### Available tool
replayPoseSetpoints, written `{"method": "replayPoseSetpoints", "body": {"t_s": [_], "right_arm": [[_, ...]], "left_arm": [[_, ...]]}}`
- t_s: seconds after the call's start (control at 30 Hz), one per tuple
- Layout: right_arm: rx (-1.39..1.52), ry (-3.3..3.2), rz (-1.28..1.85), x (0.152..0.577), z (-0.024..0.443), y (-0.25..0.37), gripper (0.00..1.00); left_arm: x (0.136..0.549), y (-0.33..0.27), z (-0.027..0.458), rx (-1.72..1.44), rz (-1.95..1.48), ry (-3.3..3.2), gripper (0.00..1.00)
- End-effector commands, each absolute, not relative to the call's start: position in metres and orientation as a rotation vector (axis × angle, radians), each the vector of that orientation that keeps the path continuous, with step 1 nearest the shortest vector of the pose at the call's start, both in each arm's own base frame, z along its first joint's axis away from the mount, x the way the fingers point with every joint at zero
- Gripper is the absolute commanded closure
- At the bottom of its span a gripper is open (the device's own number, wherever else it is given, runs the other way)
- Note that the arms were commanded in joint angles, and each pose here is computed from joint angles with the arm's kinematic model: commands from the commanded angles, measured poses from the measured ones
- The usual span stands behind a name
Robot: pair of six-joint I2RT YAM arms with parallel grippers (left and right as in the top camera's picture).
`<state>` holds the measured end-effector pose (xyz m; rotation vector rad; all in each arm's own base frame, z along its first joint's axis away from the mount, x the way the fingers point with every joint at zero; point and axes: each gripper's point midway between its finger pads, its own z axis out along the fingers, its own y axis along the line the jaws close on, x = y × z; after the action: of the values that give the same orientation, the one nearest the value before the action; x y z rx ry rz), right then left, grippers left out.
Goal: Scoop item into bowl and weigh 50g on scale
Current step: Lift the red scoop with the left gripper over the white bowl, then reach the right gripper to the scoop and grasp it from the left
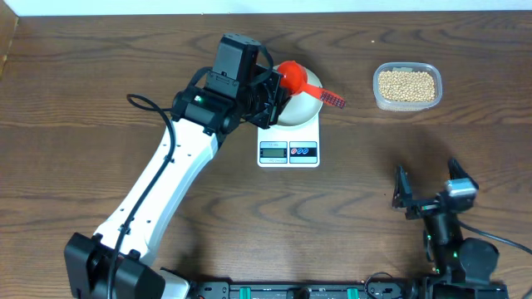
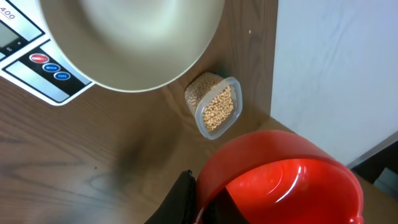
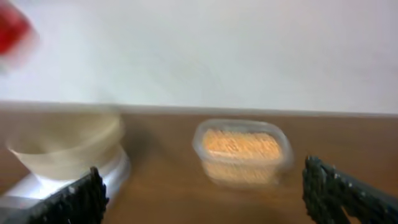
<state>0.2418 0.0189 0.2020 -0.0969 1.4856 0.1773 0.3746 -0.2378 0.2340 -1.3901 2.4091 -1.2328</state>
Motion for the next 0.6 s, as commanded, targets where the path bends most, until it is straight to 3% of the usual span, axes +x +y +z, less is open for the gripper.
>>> {"method": "replayPoseSetpoints", "body": {"t_s": [0.0, 0.23, 0.57], "right_arm": [[0.002, 1.400, 0.510, 0.233, 0.229, 0.040, 0.01], [-0.070, 1.278, 0.670, 0.222, 0.273, 0.059, 0.01], [-0.316, 1.460, 0.885, 0.270, 0.328, 0.096, 0.01]], "left_arm": [[0.376, -0.237, 0.232, -1.342, -1.200, 2.414, 0.93], [0.380, -0.232, 0.231, -1.351, -1.163, 2.386, 0.92], [0.384, -0.228, 0.230, -1.356, -1.137, 2.361, 0.93]]}}
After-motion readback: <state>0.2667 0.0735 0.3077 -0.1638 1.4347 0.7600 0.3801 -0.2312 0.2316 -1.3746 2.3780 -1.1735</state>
